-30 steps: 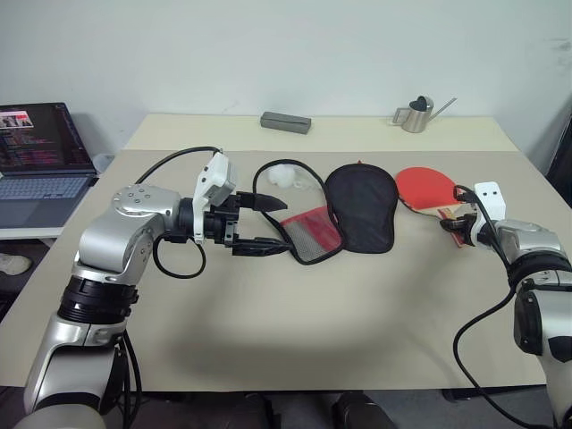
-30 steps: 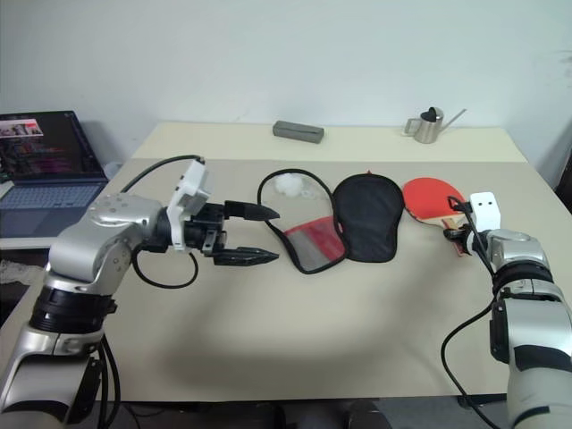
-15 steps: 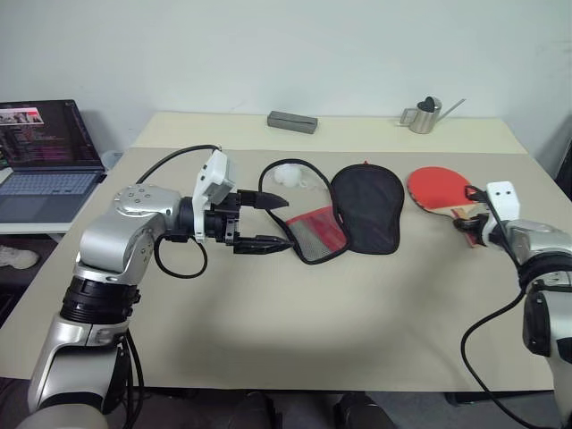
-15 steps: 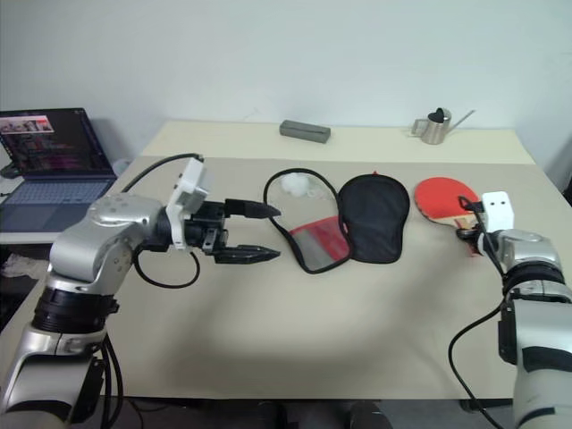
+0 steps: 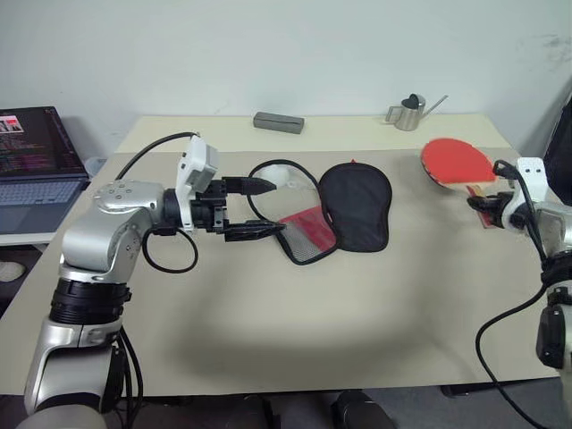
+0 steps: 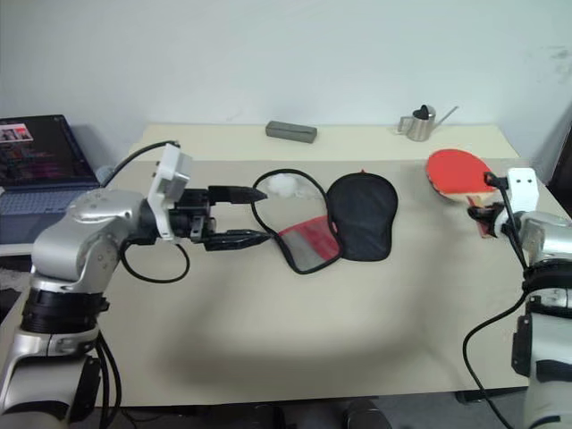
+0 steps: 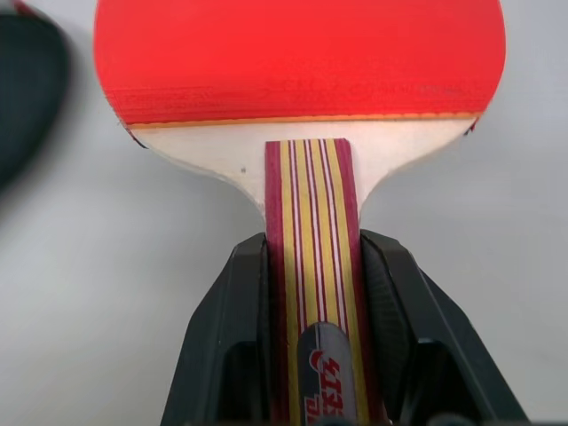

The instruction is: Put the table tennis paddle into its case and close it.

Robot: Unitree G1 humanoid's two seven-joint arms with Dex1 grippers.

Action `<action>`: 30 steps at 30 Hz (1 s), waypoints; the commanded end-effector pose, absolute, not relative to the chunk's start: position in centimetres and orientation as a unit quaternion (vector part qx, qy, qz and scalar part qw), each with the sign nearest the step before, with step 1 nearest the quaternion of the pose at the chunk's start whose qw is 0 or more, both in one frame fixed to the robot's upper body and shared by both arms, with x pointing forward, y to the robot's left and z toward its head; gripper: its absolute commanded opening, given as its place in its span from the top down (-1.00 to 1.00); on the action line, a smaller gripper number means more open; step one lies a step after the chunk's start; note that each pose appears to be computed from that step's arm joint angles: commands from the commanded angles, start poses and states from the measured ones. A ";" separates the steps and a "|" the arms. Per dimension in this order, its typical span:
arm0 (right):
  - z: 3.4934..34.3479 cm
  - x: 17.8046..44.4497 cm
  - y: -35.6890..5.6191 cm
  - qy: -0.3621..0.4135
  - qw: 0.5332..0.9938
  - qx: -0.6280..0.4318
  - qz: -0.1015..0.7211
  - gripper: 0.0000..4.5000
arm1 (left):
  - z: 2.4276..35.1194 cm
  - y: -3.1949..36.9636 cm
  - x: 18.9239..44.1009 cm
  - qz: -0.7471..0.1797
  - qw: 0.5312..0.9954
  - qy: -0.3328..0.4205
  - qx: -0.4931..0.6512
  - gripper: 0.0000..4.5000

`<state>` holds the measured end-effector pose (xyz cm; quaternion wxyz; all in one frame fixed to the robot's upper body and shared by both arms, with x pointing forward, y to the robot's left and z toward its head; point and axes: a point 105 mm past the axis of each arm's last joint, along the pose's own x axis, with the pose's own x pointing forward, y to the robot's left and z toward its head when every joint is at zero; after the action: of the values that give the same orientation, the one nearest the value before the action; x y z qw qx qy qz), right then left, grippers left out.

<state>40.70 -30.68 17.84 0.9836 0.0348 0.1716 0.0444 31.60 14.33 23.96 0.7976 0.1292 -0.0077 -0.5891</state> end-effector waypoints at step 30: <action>15.4 41.7 -11.9 0.171 0.980 0.095 0.039 0.52 | 24.6 18.3 31.2 -0.507 0.848 -0.041 0.147 -1.00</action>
<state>40.88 -12.60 12.86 0.9690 0.1028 0.2221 0.0334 31.70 18.48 23.40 0.8520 0.1277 -0.0139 -0.5076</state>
